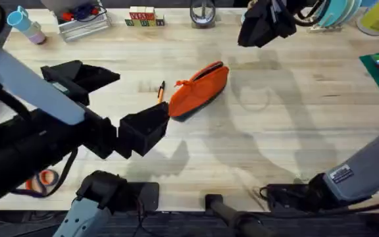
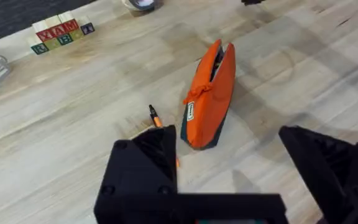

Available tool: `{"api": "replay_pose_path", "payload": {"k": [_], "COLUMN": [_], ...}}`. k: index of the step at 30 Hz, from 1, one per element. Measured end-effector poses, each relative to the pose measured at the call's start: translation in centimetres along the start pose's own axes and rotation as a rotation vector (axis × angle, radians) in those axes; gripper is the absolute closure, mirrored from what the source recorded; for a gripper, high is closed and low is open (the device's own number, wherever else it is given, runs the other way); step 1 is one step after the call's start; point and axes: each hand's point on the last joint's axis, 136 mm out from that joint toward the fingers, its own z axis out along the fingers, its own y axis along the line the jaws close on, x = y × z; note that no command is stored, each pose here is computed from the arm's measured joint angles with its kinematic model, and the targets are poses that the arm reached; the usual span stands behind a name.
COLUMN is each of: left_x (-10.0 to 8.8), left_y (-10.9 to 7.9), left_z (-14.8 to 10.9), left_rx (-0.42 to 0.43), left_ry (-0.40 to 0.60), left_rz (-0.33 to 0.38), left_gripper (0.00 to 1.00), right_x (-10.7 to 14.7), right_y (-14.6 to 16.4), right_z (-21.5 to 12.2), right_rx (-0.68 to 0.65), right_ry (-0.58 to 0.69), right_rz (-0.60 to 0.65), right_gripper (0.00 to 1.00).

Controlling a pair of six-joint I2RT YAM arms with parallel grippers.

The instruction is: Unzip the bag, pick up the pens from the table one at a time and place them inside, then zip the bag closed.

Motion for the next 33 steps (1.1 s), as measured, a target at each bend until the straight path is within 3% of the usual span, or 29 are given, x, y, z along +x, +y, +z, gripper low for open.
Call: {"api": "replay_pose_path", "payload": {"k": [9, 24, 33], "left_x": [0.0, 0.0, 0.0], "left_y": [0.0, 0.0, 0.0], "left_z": [0.0, 0.0, 0.0], "left_rx": [0.0, 0.0, 0.0], "left_ry": [0.0, 0.0, 0.0], "left_rz": [0.0, 0.0, 0.0], "left_gripper": [0.005, 0.006, 0.005], "right_x": [-0.1, 0.4, -0.7], "right_y": [-0.2, 0.9, 1.9], "right_z": [2.3, 6.2, 7.3], "right_rx": [-0.052, -0.181, -0.23], "right_ry": [-0.077, -0.176, -0.183], "right_rz": [-0.093, -0.058, -0.07], "right_gripper": [0.971, 0.972, 0.971]}}
